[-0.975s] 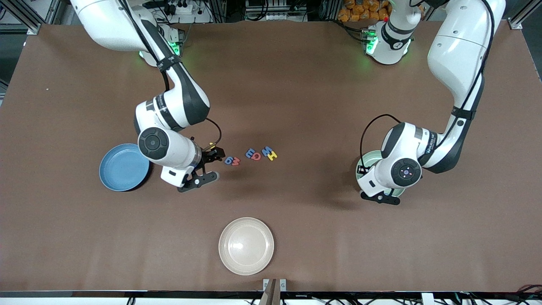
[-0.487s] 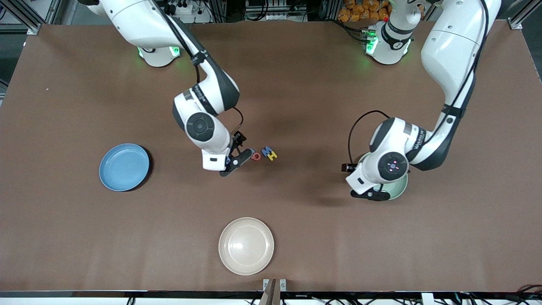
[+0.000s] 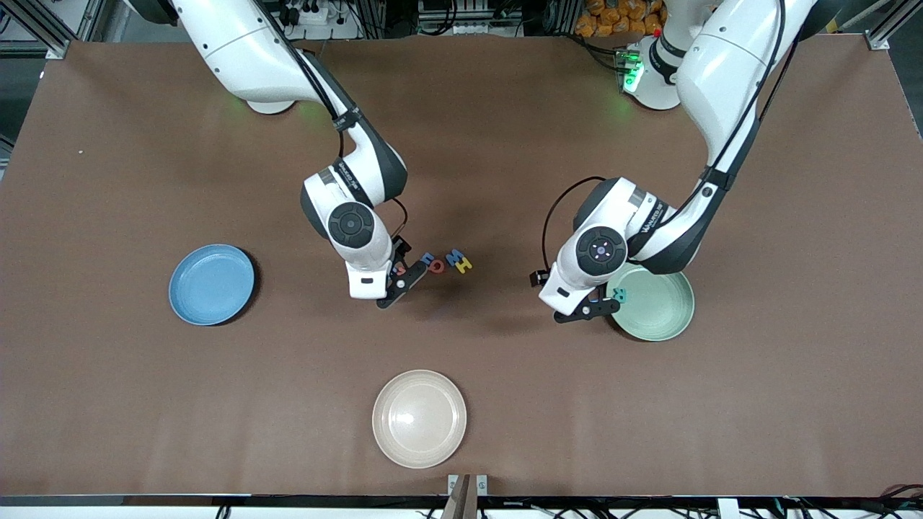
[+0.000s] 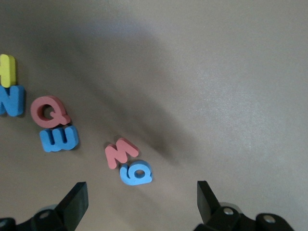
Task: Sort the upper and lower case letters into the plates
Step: 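Grasp blue e with the right gripper while the left gripper takes H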
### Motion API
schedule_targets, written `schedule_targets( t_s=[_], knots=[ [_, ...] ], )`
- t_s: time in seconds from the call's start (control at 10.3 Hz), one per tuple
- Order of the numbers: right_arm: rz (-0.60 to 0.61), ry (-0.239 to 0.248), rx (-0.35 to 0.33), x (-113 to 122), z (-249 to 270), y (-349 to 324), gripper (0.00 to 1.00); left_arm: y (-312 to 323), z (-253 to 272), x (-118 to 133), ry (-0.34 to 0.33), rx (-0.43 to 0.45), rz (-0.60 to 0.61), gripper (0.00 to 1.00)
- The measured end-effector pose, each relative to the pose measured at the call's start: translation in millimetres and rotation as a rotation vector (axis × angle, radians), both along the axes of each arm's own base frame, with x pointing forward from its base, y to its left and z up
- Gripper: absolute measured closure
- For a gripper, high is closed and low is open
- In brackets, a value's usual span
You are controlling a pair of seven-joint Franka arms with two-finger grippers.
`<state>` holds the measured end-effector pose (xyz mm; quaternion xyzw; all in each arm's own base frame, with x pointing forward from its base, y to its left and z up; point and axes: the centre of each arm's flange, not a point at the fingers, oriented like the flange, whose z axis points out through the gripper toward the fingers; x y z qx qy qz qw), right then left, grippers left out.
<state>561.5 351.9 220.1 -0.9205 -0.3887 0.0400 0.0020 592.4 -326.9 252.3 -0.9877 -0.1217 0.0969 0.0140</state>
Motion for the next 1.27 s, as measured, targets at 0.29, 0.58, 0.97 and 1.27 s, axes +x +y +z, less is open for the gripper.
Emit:
schedule_targets(
  t_s=[0.29, 0.58, 0.97, 1.27],
  knots=[
    [0.020, -0.035, 0.026, -10, -13, 5, 0.00, -17, 0, 0, -0.030, -0.027, 0.201, 0.00],
    [0.006, -0.063, 0.050, -31, -12, 41, 0.00, -84, -16, -36, -0.051, -0.037, 0.310, 0.00],
    [-0.006, -0.083, 0.070, -59, -41, 76, 0.00, -101, -32, -39, -0.058, -0.056, 0.379, 0.00],
    [-0.011, -0.086, 0.072, -61, -45, 77, 0.00, -104, -37, -38, -0.062, -0.055, 0.382, 0.00]
  ],
)
